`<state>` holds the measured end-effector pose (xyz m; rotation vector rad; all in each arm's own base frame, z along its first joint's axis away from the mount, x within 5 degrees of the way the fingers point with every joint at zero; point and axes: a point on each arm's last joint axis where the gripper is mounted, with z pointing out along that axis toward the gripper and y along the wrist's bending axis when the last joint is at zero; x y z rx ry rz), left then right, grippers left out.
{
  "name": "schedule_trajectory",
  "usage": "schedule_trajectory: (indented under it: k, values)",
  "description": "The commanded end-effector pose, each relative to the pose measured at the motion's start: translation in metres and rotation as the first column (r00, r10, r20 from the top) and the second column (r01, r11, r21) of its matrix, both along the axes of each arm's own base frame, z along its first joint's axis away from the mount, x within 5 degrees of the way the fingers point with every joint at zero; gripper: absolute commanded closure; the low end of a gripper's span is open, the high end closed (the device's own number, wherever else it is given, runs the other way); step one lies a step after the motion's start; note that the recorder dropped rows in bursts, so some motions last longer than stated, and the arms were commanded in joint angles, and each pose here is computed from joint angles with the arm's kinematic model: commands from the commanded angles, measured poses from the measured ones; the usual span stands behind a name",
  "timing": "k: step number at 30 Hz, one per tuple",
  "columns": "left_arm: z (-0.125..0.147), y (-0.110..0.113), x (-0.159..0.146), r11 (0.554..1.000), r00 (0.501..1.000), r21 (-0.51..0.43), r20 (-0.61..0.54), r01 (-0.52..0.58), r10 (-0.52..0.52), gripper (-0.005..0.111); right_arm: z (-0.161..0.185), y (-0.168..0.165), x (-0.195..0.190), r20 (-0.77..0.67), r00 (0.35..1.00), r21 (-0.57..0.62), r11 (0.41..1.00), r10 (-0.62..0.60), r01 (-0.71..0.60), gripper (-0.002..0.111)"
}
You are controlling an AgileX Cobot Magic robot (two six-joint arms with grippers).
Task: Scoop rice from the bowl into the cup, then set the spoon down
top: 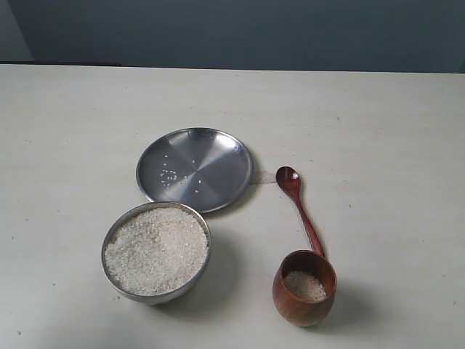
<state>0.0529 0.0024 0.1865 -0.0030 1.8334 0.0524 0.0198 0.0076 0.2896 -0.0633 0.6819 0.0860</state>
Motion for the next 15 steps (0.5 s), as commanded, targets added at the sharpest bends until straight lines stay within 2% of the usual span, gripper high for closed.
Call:
schedule_trajectory:
  k: [1,8,15]
  values:
    - [0.001,0.000,0.000,1.000,1.000,0.002,0.013,-0.002,0.002,0.106,0.001,0.000,0.001,-0.029,0.997,0.061,0.996,0.064,-0.062,0.109]
    - [0.001,0.000,0.000,1.000,1.000,0.002,0.013,-0.002,0.002,0.106,-0.013,-0.003,0.017,-0.295,0.937,0.238,0.964,0.187,-0.118,0.109]
    - [0.001,0.000,0.000,1.000,1.000,0.002,0.013,-0.002,0.002,0.106,-0.016,-0.002,0.018,-0.326,0.912,0.269,0.950,0.247,-0.161,0.109]
